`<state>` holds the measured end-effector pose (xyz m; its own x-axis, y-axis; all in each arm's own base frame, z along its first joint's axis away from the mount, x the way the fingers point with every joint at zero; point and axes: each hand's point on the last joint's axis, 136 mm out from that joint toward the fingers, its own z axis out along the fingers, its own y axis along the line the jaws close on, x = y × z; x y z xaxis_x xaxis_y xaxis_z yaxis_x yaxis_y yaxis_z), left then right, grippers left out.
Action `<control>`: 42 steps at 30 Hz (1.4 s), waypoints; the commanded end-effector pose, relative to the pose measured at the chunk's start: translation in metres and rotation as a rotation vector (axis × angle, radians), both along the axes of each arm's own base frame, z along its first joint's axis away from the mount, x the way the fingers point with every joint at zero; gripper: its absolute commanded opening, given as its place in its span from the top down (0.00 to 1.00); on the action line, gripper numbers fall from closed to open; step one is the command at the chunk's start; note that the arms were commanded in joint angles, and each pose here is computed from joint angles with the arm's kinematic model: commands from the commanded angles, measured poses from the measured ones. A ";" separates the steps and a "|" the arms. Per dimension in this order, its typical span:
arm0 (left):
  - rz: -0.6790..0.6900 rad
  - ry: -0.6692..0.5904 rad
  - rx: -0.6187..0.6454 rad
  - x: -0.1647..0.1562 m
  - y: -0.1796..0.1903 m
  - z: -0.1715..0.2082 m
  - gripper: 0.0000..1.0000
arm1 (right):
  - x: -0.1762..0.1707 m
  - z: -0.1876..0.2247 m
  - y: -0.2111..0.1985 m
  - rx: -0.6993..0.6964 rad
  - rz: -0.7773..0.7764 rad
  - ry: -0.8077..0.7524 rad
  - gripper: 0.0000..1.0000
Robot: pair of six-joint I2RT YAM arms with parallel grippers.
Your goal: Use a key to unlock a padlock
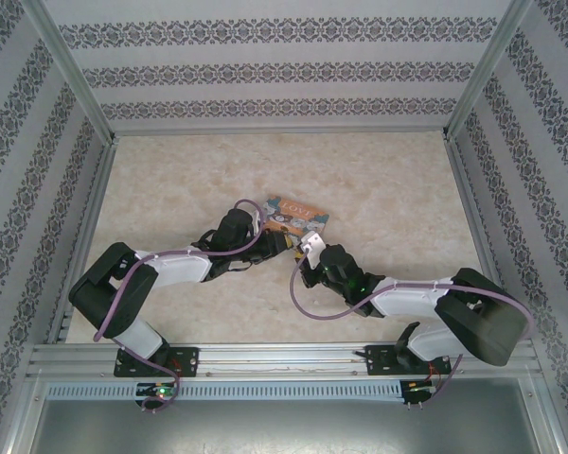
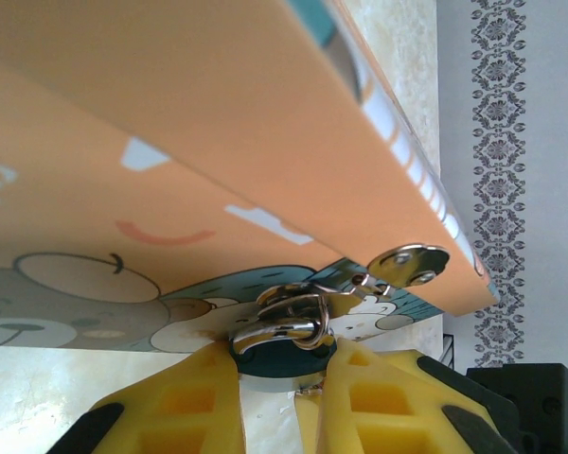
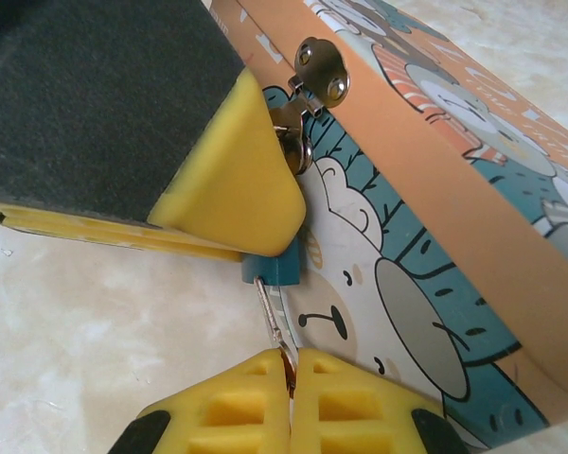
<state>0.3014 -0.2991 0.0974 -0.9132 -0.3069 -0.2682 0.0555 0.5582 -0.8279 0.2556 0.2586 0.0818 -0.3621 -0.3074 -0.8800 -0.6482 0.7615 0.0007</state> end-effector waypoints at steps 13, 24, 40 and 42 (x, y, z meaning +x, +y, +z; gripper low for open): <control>-0.029 -0.064 -0.062 -0.002 -0.011 0.031 0.81 | 0.001 -0.007 -0.004 -0.049 -0.019 -0.010 1.00; -0.033 -0.067 -0.059 -0.001 -0.012 0.033 0.81 | 0.004 -0.014 -0.007 -0.073 -0.040 -0.005 1.00; -0.035 -0.063 -0.058 -0.002 -0.013 0.033 0.81 | 0.002 -0.002 0.004 -0.009 0.003 -0.023 1.00; -0.033 -0.063 -0.057 -0.001 -0.012 0.033 0.81 | 0.001 0.000 0.005 0.003 0.005 -0.026 1.00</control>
